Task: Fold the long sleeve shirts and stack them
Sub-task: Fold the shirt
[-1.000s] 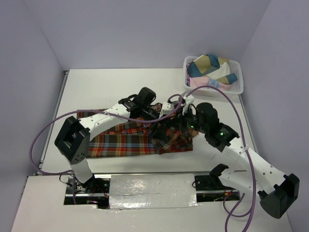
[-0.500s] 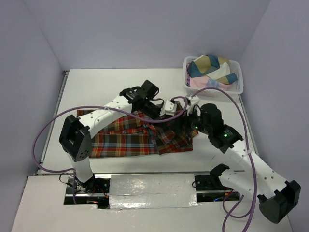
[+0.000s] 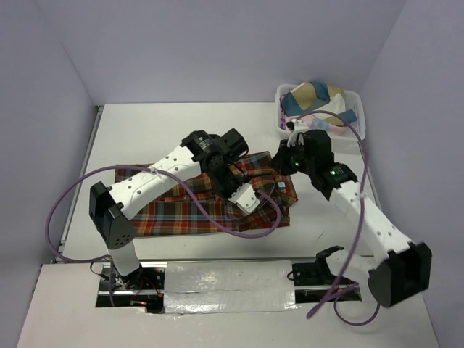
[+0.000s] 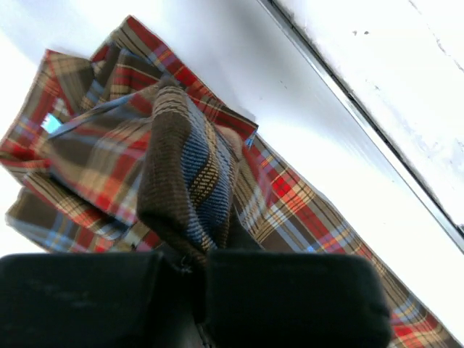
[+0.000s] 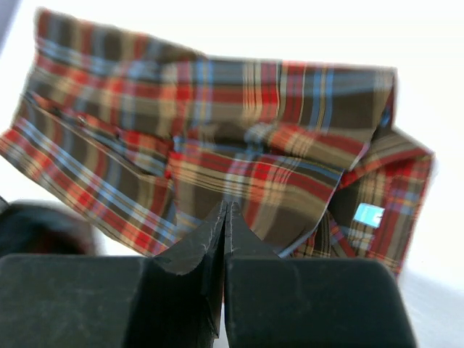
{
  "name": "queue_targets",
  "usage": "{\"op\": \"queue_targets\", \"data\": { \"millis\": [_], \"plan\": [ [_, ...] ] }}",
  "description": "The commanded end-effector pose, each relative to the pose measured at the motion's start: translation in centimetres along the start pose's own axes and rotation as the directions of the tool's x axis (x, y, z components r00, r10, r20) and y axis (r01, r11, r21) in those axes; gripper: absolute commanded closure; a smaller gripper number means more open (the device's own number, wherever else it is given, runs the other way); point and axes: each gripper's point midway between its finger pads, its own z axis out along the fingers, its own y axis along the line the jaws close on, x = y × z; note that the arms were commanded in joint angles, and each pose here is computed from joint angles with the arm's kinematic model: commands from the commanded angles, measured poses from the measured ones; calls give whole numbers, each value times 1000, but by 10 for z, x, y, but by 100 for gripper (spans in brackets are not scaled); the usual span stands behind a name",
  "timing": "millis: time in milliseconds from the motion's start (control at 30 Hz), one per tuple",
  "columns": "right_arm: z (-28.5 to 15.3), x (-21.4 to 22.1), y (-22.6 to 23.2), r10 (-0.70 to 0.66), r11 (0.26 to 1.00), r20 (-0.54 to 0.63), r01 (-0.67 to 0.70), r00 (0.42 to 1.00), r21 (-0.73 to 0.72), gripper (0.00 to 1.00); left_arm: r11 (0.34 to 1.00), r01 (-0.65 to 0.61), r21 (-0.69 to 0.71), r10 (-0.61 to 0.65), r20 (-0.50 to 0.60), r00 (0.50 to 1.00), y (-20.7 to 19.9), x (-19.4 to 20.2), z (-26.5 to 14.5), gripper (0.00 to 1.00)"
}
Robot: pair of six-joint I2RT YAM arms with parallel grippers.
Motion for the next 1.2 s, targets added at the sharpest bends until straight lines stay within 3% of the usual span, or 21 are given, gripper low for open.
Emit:
{"op": "queue_targets", "data": {
  "millis": [0,233,567,733,900,1000,1100,1167],
  "plan": [
    [20,-12,2,-9,999,-13,9,1000,-34,97,991,-134,-30,135,35,990,-10,-28,-36,100],
    [69,24,-10,-10,998,-175,-1,985,-61,99,970,-225,-95,226,-1,974,5,-49,-56,100],
    [100,61,-1,-46,995,-314,15,948,-101,100,912,-369,-178,369,-33,929,10,-78,-83,100],
    [93,87,-2,-38,997,-350,13,936,-75,100,864,-431,-259,398,-172,901,33,-66,-97,100],
    [95,70,-21,-34,997,-308,52,951,51,100,798,-411,-440,255,-371,893,89,-38,-118,100],
    [96,45,-44,22,976,-275,39,961,212,98,764,-349,-543,131,-400,907,114,-19,-136,100],
    [81,10,-73,146,935,-181,-76,973,347,94,727,-281,-626,19,-391,920,135,-5,-152,100],
    [68,-8,-81,255,915,-105,-205,961,346,92,708,-235,-666,-33,-363,931,141,1,-161,100]
  ]
}}
